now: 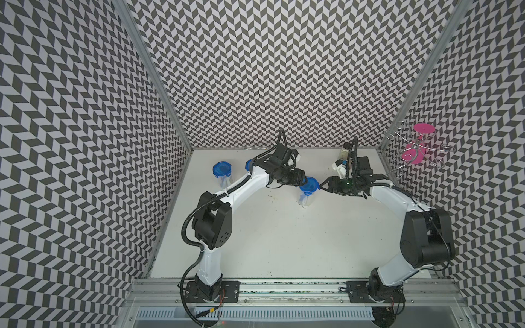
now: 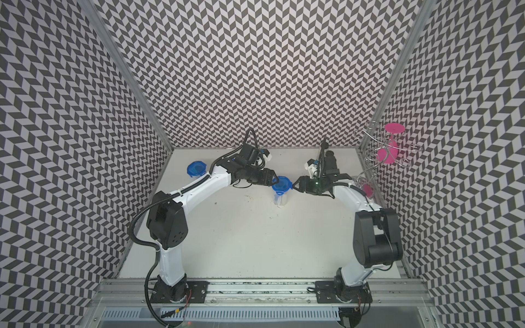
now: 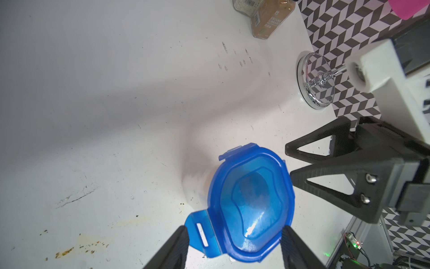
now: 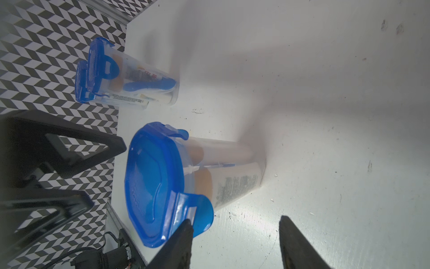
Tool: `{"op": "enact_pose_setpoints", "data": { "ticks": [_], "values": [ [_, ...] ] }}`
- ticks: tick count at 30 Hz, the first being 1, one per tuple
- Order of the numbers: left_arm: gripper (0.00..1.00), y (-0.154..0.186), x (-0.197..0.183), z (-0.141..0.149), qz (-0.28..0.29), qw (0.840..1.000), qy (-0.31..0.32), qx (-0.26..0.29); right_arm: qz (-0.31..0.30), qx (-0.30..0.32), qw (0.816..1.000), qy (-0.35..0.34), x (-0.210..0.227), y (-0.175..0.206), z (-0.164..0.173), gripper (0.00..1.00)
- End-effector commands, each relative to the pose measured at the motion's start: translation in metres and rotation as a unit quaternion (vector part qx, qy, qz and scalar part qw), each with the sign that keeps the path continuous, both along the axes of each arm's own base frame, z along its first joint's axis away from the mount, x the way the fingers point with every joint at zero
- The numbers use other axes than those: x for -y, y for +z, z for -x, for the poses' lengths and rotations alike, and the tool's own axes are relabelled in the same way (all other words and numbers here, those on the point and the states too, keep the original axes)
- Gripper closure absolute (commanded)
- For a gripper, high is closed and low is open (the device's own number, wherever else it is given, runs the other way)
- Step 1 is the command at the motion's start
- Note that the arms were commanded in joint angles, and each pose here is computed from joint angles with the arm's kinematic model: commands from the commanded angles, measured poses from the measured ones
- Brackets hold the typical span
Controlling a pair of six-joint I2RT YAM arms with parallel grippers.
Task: Pack away toiletry kits
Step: Close the fastener on the container.
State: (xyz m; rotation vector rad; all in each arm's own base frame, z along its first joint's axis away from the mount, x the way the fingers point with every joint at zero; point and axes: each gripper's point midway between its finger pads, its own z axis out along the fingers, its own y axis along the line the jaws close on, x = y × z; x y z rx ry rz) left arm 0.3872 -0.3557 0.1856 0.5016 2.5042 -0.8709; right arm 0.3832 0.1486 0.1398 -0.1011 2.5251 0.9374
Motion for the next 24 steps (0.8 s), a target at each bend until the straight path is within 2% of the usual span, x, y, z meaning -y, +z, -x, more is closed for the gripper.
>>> {"op": "enact_pose_setpoints", "data": {
  "ticks": [1,24],
  "values": [
    [0.35,-0.005,-0.001,0.000,0.000,1.000,0.004,-0.009,0.008,0.013,1.000,0.008,-0.003,-0.003,-0.004,0.42],
    [0.36,-0.014,0.017,0.013,0.057,0.997,-0.025,-0.047,-0.004,0.007,1.000,0.024,-0.018,-0.009,-0.004,0.42]
  ]
}}
